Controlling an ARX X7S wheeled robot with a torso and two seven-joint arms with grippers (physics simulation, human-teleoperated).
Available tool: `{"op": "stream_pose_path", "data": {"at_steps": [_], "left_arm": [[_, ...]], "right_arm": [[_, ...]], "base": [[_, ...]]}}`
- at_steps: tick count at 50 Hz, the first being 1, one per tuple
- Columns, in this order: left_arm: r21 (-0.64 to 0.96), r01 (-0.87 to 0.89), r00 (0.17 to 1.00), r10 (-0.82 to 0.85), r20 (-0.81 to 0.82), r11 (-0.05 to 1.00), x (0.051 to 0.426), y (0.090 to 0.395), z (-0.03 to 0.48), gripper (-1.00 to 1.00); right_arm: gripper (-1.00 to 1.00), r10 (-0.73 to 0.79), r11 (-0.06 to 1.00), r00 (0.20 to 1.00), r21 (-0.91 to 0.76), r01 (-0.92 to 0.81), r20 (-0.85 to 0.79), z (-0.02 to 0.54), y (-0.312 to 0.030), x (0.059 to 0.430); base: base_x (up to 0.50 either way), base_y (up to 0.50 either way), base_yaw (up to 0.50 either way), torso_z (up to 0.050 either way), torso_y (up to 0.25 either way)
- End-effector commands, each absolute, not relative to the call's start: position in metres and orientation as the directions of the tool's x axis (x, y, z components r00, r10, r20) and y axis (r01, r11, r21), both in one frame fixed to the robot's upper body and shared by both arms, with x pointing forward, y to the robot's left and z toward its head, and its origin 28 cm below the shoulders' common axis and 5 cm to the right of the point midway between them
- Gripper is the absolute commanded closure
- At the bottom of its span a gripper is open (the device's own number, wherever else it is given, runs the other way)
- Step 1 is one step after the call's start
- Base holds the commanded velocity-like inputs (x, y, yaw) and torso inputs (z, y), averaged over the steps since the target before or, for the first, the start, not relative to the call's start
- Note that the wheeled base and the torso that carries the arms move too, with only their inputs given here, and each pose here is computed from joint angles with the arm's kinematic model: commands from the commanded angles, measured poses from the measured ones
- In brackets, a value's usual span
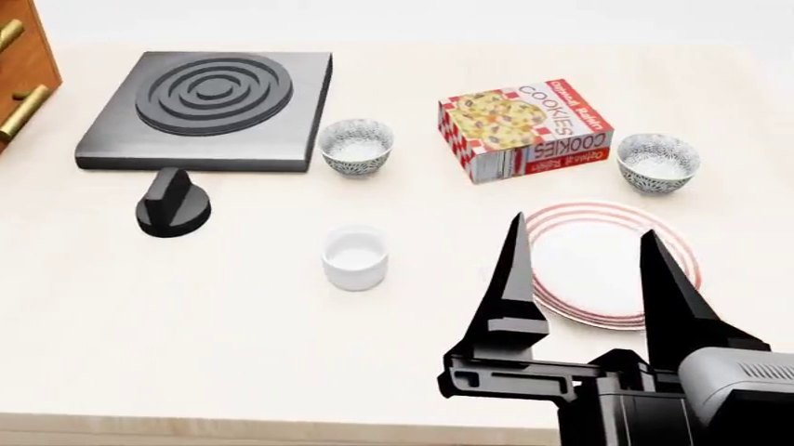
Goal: Pick the akita bowl next to the plate and place it on the plate.
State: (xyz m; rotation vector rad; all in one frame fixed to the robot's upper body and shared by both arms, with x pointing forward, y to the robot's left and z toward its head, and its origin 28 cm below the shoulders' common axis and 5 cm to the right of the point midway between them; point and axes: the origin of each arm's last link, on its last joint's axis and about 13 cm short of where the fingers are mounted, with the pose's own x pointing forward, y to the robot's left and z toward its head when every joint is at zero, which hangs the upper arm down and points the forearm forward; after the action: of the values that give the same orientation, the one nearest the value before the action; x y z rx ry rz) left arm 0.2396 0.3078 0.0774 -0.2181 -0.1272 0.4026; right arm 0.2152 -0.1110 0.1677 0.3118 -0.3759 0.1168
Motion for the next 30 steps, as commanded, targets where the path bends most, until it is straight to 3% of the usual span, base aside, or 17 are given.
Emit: {"op": "stream_pose_path", "data": {"at_steps": [1, 30], "left_arm": [[-0.234, -0.376, 0.911, 0.404, 0.080, 0.896, 0.2396, 0.3078, 0.0770, -1.00], [-0.235, -0.377, 0.911, 0.404, 0.079, 0.896, 0.2399, 0.3079, 0.0763, -1.00]], "right_arm": [[-1.00, 0.054, 0.946, 0.924, 0.277, -0.168, 0.379, 0.1675, -0.1117, 0.2150], [-1.00, 0.047, 0.949, 0.927, 0.274, -0.158, 0.372, 0.1667, -0.1134, 0.2152]], "base": [[0.00, -0.25, 0.00, 0.000, 0.000], [0.00, -0.25, 0.00, 0.000, 0.000]]}}
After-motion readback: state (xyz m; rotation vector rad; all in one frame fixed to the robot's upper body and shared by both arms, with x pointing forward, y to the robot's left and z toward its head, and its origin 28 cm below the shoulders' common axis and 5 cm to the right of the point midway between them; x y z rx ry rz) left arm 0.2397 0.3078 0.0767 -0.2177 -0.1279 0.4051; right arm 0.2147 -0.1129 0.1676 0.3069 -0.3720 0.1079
